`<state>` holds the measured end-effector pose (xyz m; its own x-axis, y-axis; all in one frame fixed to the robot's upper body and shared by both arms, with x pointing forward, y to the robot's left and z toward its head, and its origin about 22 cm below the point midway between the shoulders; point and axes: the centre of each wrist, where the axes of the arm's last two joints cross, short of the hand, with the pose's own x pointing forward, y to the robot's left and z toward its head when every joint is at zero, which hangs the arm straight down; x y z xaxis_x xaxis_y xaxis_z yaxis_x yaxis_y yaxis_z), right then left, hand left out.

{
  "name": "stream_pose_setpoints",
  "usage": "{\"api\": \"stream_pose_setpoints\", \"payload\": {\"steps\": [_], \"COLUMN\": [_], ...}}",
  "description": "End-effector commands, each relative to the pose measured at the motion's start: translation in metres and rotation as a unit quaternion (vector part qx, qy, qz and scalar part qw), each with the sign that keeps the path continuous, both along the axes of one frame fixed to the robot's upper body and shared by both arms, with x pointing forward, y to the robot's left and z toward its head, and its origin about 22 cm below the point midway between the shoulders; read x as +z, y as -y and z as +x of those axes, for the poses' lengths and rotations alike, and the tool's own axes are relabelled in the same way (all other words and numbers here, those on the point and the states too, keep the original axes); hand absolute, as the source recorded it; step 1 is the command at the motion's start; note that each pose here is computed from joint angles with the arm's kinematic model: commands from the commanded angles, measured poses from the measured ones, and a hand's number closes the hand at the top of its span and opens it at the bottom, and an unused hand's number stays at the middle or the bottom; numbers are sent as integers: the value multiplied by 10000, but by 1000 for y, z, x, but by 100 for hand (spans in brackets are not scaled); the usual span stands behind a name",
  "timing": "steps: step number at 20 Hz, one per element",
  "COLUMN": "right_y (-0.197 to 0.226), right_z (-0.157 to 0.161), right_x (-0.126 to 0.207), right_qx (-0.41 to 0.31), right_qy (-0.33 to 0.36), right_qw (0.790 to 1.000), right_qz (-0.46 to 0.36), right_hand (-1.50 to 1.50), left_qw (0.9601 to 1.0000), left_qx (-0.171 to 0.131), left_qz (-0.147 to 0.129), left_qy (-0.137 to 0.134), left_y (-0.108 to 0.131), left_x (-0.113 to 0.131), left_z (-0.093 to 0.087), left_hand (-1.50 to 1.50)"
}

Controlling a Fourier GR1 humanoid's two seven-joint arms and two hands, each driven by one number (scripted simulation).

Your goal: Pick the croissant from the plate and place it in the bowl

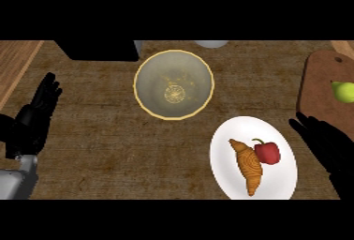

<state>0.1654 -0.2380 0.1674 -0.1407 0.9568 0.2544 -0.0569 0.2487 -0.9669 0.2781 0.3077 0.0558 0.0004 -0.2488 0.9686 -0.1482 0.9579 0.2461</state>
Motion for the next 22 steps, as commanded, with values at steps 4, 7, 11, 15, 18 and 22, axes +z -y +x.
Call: {"api": "stream_pose_setpoints", "payload": {"steps": [4,7,11,15,18,22], "right_y": [-26,-29,-66,-51,-63,-62], "right_z": [42,56,77,86,91,90], "right_x": [-6,-11,-23,-40,-41,-53], "right_qx": [-113,-44,42,-103,-8,-83], "right_qy": [-1121,-1704,-2157,-2685,-2973,-2659], "right_qw": [9898,9795,9697,9517,9393,9418], "right_qz": [-867,-1070,-1144,-1483,-1710,-2055], "right_hand": [-150,-150,-150,-150,-150,-150], "left_qw": [9998,10000,10000,10000,10000,9999], "left_qx": [-199,54,-20,44,19,117], "left_qz": [-33,38,-44,27,17,-1], "left_qy": [-27,-37,56,-75,67,-45], "left_y": [6,7,10,3,-10,-2], "left_x": [7,-8,5,11,4,-12], "left_z": [3,-2,-7,6,3,-4], "left_hand": [0,0,0,0,0,0]}}
